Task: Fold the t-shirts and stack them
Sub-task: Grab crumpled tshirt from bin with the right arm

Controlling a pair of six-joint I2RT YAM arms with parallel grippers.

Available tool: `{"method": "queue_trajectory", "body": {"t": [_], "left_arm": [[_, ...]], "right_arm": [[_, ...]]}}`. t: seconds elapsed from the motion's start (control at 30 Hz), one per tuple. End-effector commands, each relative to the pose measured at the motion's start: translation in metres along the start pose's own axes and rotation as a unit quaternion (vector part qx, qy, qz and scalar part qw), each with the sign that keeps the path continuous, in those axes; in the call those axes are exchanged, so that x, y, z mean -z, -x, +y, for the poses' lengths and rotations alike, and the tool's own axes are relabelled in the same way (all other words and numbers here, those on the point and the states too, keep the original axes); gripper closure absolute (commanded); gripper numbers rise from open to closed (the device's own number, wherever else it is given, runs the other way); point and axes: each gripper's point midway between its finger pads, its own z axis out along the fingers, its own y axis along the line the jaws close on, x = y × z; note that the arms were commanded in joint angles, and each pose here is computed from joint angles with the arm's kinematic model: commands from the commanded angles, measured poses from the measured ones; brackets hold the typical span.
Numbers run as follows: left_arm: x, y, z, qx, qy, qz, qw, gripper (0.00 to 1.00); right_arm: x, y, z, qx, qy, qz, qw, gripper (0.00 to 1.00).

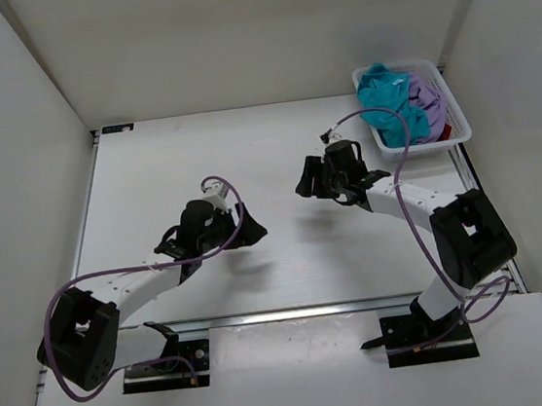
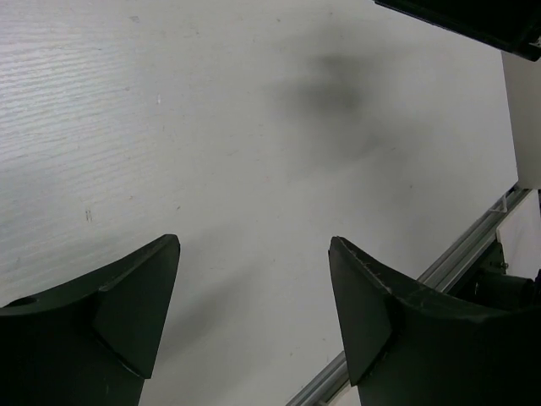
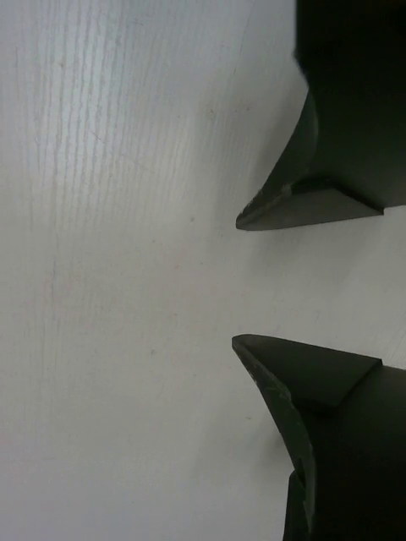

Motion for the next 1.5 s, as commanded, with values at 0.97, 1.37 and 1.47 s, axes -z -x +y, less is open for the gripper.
{"method": "queue_trajectory", "body": {"t": [0.97,1.37,1.47], "left_arm": [[0.005,-0.022,-0.027,-0.013,-0.068,-0.021,0.997,0.51],[0.002,-0.020,-0.021,0.003,-0.067,-0.021,0.998,0.51],[0.002,-0.020,-0.021,0.005,-0.066,-0.021,0.998,0.51]], "right_arm": [[0.010,0.261,-0.182,0.083,-0.354,-0.088,0.928,0.49],[-0.003,0.264,-0.216,0.092,-0.436,-0.062,0.893,0.52],[-0.003,0.263,-0.214,0.094,-0.441,-0.064,0.891,0.54]]}}
